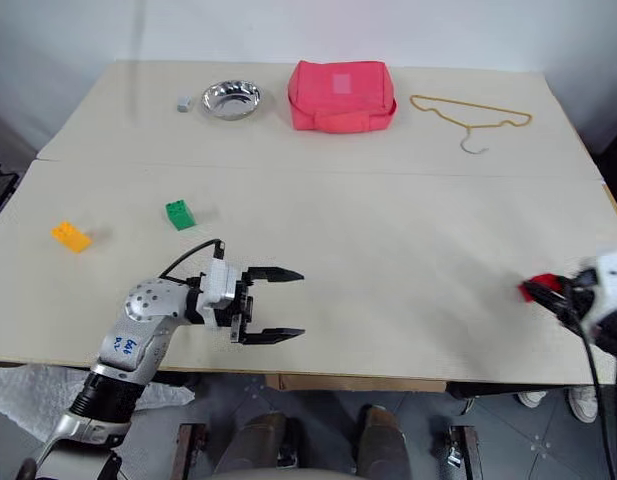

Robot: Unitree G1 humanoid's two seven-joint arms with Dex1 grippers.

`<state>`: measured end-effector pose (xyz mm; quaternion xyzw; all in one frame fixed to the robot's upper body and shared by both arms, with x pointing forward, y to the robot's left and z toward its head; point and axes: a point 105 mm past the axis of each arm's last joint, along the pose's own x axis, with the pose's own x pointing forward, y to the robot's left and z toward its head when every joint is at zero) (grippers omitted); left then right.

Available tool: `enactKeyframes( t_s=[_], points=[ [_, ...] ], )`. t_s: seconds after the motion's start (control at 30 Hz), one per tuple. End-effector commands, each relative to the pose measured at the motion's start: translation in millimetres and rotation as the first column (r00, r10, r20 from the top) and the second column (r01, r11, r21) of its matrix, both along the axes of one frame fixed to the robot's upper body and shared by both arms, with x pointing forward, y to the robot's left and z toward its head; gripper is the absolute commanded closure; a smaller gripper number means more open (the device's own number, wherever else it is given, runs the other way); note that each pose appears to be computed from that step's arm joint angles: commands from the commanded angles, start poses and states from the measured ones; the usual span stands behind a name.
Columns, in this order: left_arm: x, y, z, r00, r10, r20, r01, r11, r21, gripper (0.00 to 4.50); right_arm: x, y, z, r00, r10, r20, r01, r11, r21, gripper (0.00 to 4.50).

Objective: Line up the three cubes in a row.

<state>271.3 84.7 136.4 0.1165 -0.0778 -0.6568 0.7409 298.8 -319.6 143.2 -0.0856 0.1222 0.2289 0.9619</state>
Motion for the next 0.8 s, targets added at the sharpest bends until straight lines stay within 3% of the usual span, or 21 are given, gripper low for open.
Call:
enactKeyframes(
  t_s=[0.03, 0.13, 0.2, 0.3, 0.43, 0.8],
  points=[
    [8, 18, 5, 0.996, 0.092, 0.001, -0.091, 0.995, -0.050, 0.00, 10, 67, 43, 0.929, 0.361, 0.080, -0.355, 0.932, -0.078, 3.00],
    [13, 38, -3, 0.983, 0.181, -0.015, -0.181, 0.983, -0.039, 0.00, 25, 135, 57, 0.770, 0.636, 0.045, -0.623, 0.765, -0.160, 3.00],
    [11, 50, -11, 0.973, 0.228, -0.027, -0.229, 0.973, -0.022, 0.00, 36, 167, 53, 0.684, 0.730, -0.015, -0.715, 0.665, -0.217, 3.00],
    [10, 54, -14, 0.966, 0.258, -0.031, -0.259, 0.966, -0.019, 0.00, 45, 188, 44, 0.623, 0.780, -0.057, -0.770, 0.599, -0.218, 3.00],
    [3, 62, -14, 0.954, 0.300, -0.029, -0.301, 0.954, -0.018, 0.00, 48, 199, 13, 0.525, 0.834, -0.171, -0.837, 0.469, -0.281, 3.00],
    [-6, 70, -11, 0.940, 0.341, -0.017, -0.341, 0.940, -0.007, 0.00, 61, 185, 0, 0.519, 0.835, -0.184, -0.842, 0.461, -0.280, 3.00]
  ],
)
